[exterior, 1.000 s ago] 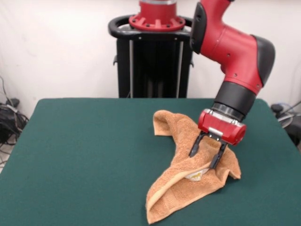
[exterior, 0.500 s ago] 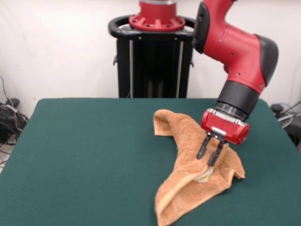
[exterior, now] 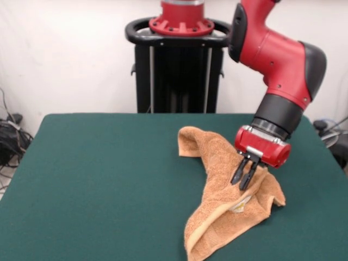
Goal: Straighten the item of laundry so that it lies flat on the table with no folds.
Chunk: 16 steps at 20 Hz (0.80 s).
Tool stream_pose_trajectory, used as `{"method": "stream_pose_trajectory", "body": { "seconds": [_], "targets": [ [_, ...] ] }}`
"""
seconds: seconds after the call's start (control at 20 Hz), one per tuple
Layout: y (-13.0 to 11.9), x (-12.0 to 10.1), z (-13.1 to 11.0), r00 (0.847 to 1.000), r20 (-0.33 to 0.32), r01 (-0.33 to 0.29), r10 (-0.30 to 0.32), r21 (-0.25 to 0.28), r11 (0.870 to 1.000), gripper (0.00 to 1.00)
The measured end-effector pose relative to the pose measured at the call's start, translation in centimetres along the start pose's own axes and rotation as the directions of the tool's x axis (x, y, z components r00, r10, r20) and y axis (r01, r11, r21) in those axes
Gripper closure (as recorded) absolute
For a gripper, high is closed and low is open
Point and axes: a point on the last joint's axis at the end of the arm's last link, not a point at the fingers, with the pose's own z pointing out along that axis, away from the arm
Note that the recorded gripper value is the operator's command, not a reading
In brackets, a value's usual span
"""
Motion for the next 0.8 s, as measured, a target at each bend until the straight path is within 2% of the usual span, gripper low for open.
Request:
{"method": "stream_pose_trajectory", "body": {
  "seconds": [0.35,0.4,0.8],
  "targets": [
    [0.24,0.72,0.59,1.000,0.010,-0.020,0.020,0.016,1.000,1.00],
    [0.20,0.84,0.69,1.000,0.009,-0.018,0.018,0.017,1.000,0.00],
    [0.16,0.85,0.73,1.000,0.009,-0.018,0.018,0.018,1.000,0.00]
  ]
}}
